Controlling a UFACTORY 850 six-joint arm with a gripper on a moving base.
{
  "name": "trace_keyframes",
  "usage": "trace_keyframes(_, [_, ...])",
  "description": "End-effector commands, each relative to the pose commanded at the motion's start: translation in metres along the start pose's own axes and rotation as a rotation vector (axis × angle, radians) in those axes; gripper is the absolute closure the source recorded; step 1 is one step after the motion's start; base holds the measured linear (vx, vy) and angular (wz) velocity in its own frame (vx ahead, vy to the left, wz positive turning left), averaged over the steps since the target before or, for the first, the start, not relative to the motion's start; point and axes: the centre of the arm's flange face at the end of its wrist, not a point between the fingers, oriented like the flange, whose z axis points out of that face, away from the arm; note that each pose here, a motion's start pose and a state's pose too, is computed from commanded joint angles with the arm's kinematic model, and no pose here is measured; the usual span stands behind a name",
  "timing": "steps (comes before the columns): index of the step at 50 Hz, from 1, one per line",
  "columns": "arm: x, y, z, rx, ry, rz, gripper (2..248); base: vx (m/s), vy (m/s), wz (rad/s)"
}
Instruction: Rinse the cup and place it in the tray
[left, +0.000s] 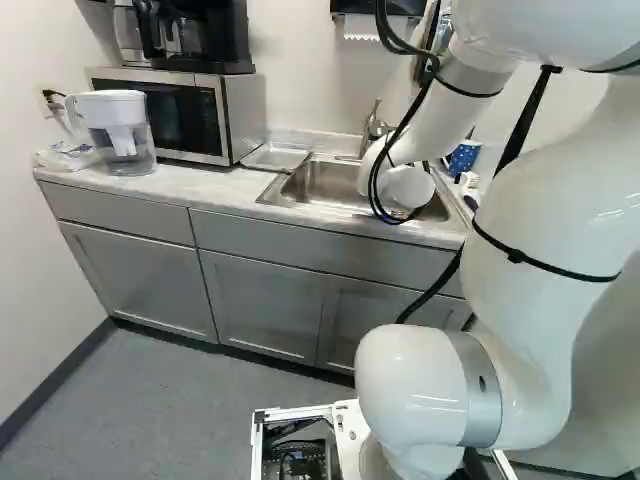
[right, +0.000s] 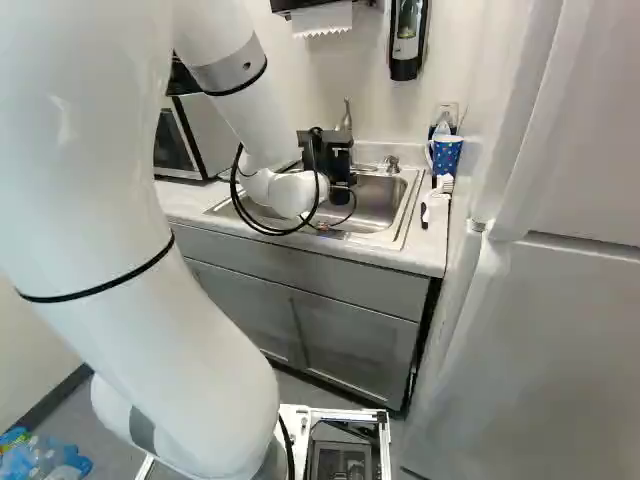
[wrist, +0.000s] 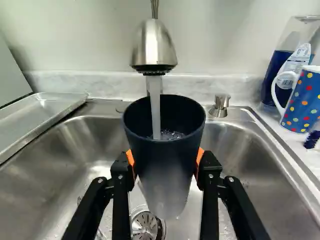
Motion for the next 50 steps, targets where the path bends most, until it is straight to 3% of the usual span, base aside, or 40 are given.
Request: trace_keyframes(50, [0.0000,0.0000,0.0000,0.000,0.000,0.000,125,0.000,0.000,0.000])
